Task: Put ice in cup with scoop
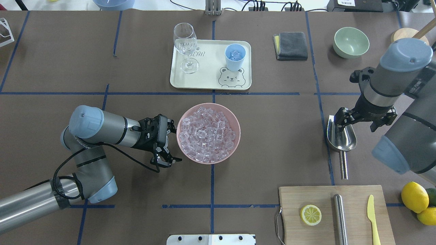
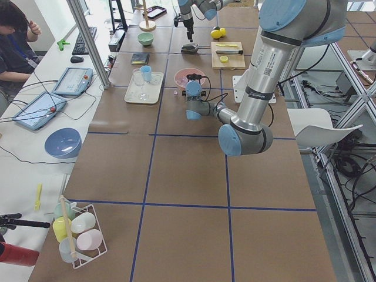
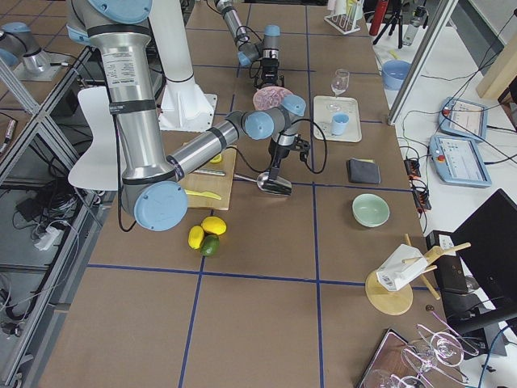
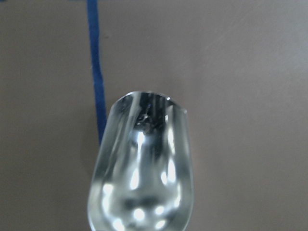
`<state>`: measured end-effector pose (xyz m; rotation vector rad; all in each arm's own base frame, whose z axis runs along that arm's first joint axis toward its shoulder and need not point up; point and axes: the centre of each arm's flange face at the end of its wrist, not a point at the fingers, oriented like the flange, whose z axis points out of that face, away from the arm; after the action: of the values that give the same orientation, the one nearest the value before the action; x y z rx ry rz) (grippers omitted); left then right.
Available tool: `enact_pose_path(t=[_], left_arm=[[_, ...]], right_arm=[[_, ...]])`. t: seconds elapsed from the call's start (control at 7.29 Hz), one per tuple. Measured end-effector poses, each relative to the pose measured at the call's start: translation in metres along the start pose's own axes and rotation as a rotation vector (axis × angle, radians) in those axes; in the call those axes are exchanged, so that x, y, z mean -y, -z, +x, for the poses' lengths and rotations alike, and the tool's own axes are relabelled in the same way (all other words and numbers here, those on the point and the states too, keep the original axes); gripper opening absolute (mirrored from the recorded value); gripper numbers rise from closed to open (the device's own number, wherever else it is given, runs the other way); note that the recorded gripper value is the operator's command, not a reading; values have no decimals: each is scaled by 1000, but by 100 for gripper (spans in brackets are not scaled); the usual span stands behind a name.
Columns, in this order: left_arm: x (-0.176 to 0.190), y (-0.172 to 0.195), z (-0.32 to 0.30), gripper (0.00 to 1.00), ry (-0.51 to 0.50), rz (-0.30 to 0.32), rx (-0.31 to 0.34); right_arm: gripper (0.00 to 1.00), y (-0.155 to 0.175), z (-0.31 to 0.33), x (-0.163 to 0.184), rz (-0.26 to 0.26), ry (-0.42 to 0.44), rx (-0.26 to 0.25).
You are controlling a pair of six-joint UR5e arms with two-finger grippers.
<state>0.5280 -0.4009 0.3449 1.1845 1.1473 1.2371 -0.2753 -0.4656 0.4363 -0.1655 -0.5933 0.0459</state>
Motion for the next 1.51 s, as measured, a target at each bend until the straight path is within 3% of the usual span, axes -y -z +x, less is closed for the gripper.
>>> enact_pose_path(t=[0.14,0.41,0.69,0.96,1.37,1.51], left_arm=[[0,0,0,100,0,0,0],[-2,0,0,100,1,-2,0],[-4,1,1,100,2,-4,0],[-5,1,1,100,3,-5,0],[-6,1,1,100,3,-7,0],[-6,2,1,100,3,-7,0]], right_arm=[[100,10,21,16,43,-33,-21],[100,18,71,52,81,-36,-45],[100,0,144,103,125,-10,-40],[100,-21,239,140,143,79,-14],[100,-2,336,140,157,225,22],[100,19,346,132,148,242,40]])
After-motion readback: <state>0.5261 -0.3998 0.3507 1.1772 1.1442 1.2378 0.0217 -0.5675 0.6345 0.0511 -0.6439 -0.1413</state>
